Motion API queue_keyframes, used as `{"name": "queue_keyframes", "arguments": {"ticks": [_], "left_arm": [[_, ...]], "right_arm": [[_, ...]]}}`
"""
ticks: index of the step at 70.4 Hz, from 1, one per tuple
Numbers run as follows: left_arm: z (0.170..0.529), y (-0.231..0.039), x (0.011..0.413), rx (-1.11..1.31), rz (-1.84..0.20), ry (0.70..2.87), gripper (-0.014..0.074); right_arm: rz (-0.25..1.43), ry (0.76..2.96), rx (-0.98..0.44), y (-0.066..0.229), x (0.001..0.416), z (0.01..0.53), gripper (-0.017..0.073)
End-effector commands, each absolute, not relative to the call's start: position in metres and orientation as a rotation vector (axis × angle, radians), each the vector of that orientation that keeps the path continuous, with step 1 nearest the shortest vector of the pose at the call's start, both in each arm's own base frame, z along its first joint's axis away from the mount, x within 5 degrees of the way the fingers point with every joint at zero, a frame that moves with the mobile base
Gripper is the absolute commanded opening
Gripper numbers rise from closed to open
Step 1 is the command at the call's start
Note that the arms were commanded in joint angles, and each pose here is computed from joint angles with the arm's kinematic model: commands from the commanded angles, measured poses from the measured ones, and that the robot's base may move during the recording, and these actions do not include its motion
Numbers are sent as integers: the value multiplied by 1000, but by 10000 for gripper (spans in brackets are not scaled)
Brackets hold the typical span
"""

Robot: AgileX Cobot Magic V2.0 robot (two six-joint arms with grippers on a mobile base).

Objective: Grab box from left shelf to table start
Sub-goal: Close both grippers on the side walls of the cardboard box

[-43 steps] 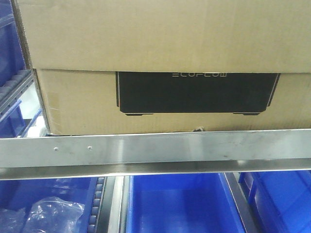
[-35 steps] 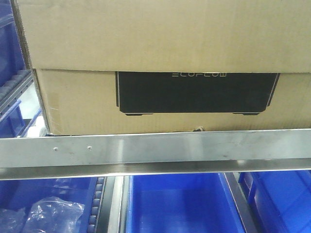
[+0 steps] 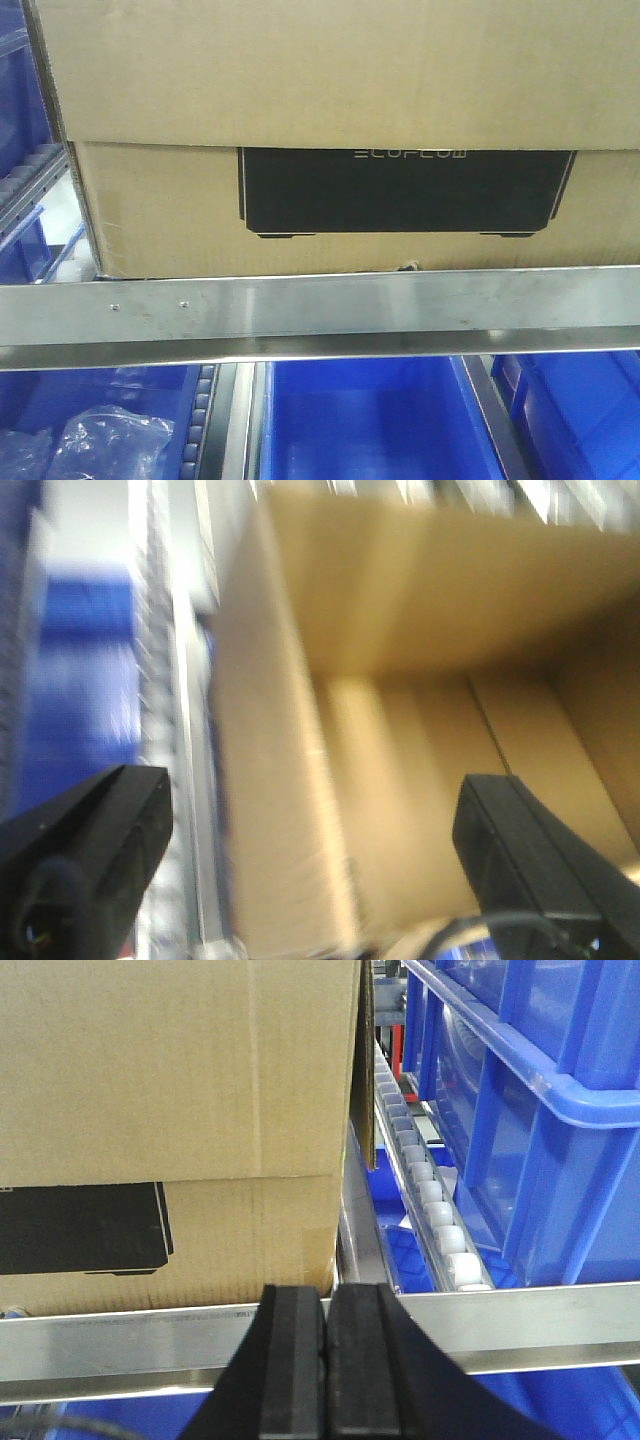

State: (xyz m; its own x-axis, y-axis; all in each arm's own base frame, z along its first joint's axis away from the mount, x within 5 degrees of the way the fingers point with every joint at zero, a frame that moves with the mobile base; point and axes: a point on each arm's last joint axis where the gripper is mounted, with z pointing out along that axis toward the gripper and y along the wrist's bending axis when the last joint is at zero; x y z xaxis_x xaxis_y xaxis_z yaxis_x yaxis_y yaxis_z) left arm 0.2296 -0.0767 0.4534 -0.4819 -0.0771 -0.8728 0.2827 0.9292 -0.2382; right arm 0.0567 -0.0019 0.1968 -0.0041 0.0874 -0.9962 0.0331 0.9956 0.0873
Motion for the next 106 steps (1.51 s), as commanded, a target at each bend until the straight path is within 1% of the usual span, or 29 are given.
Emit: {"name": "queue_keyframes", "arguments": {"ticks": [1, 10, 18, 26, 35, 39, 44, 49, 58, 59, 61, 65, 90, 99, 106], "left_arm": [[476, -87, 244, 146, -498, 2002, 472], [475, -101, 279, 134, -538, 2070, 454], [465, -108, 305, 125, -540, 2113, 434], [448, -115, 327, 99, -545, 2168, 421], [428, -120, 342, 98, -530, 2235, 419], [420, -121, 347, 102, -516, 2270, 396], [414, -122, 350, 105, -512, 2301, 322], [410, -122, 352, 106, -509, 2318, 208], [410, -122, 352, 105, -510, 2316, -33], [410, -122, 352, 105, -510, 2316, -71], [410, -122, 352, 105, -510, 2316, -114], [410, -122, 352, 106, -507, 2316, -92], [411, -120, 354, 107, -471, 2293, -96], [411, -117, 356, 54, -442, 2285, -96], [412, -114, 358, 19, -411, 2273, -96]], "right_arm": [[43, 1455, 83, -2, 55, 212, 57], [43, 1455, 83, -2, 55, 212, 57], [43, 1455, 83, -2, 55, 212, 57], [43, 1455, 83, -2, 55, 212, 57], [43, 1455, 83, -2, 55, 212, 57], [43, 1455, 83, -2, 55, 212, 57], [43, 1455, 83, -2, 55, 212, 57], [43, 1455, 83, -2, 55, 212, 57], [43, 1455, 83, -2, 55, 212, 57], [43, 1455, 83, -2, 55, 212, 57], [43, 1455, 83, -2, 55, 212, 57], [43, 1455, 83, -2, 55, 212, 57], [54, 1416, 91, -2, 54, 216, 57], [63, 1368, 95, -2, 51, 232, 57], [64, 1310, 91, -1, 44, 256, 57]]}}
